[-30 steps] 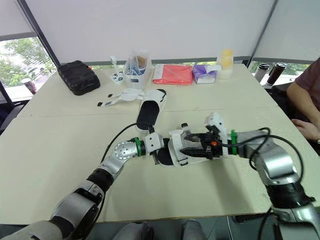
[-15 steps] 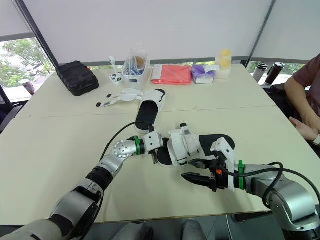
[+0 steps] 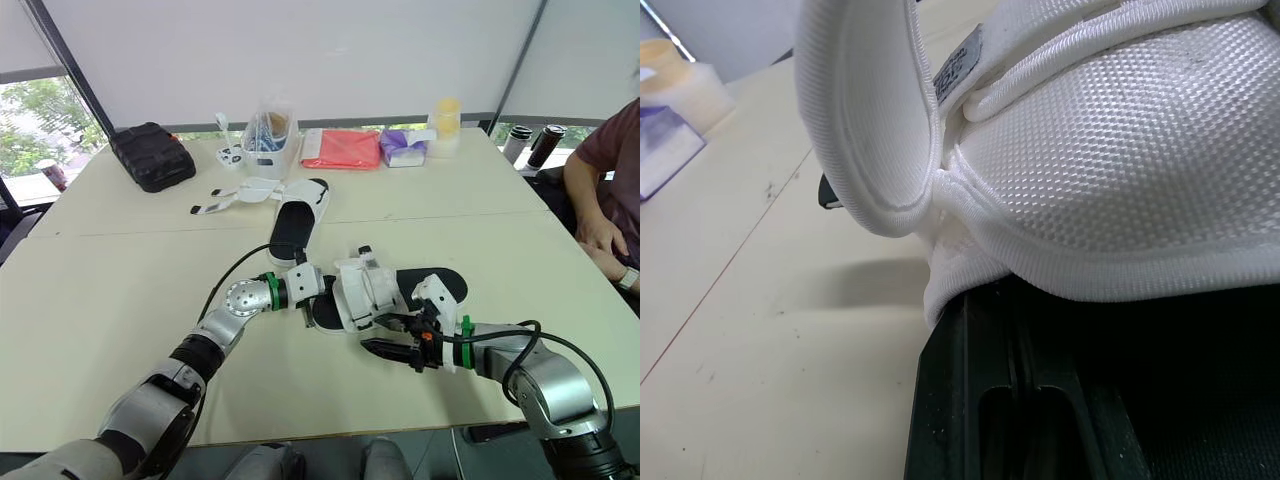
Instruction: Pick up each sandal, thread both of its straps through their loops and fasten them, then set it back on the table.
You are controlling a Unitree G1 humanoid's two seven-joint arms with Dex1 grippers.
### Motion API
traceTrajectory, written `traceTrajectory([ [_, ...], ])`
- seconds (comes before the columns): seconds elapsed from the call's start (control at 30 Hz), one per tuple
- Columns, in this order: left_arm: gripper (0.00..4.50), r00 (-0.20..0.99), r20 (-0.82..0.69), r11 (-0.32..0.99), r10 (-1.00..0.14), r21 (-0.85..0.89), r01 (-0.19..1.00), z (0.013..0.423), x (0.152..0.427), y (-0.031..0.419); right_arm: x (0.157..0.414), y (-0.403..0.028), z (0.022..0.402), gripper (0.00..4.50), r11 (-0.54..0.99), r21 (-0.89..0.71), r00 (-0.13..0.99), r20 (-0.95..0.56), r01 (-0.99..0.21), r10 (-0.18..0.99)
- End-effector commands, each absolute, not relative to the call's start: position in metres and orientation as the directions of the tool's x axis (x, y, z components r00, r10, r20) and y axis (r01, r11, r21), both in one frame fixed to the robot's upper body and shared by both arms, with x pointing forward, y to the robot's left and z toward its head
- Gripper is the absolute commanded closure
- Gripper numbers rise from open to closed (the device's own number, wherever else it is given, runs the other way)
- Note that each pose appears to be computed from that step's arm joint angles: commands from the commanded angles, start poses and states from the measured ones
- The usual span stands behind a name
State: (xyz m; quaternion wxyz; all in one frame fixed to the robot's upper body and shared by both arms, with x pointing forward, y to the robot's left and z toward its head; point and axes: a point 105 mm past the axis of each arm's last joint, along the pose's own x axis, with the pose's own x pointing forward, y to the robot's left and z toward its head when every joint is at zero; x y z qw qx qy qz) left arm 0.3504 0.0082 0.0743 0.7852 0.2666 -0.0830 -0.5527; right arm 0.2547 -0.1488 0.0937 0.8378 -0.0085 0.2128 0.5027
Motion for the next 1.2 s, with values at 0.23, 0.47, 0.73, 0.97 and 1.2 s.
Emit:
traceTrajectory([
  [0.23, 4.5, 0.381, -0.29, 0.238, -0.878, 0.427, 0.873, 0.036, 0.343, 0.019, 0.244, -0.119, 0.098, 4.47, 0.393, 0.282, 0.317, -0.278, -0.875, 0.907],
  [0.47, 4.5, 0.382, -0.288, 0.24, -0.878, 0.426, 0.873, 0.036, 0.343, 0.018, 0.224, -0.122, 0.081, 4.47, 0.378, 0.349, 0.256, -0.349, -0.858, 0.902],
  [0.73, 4.5, 0.374, -0.291, 0.233, -0.881, 0.422, 0.876, 0.035, 0.342, 0.015, 0.152, -0.118, 0.07, 4.47, 0.211, 0.495, -0.023, -0.425, -0.843, 0.905],
  [0.97, 4.5, 0.367, -0.293, 0.226, -0.883, 0.42, 0.879, 0.035, 0.342, 0.012, 0.159, -0.114, 0.087, 4.47, 0.214, 0.454, 0.023, -0.389, -0.865, 0.921],
  [1.2, 4.5, 0.367, -0.297, 0.223, -0.881, 0.424, 0.878, 0.035, 0.344, 0.012, 0.184, -0.104, 0.162, 4.47, 0.099, 0.375, 0.019, -0.212, -0.922, 0.977],
])
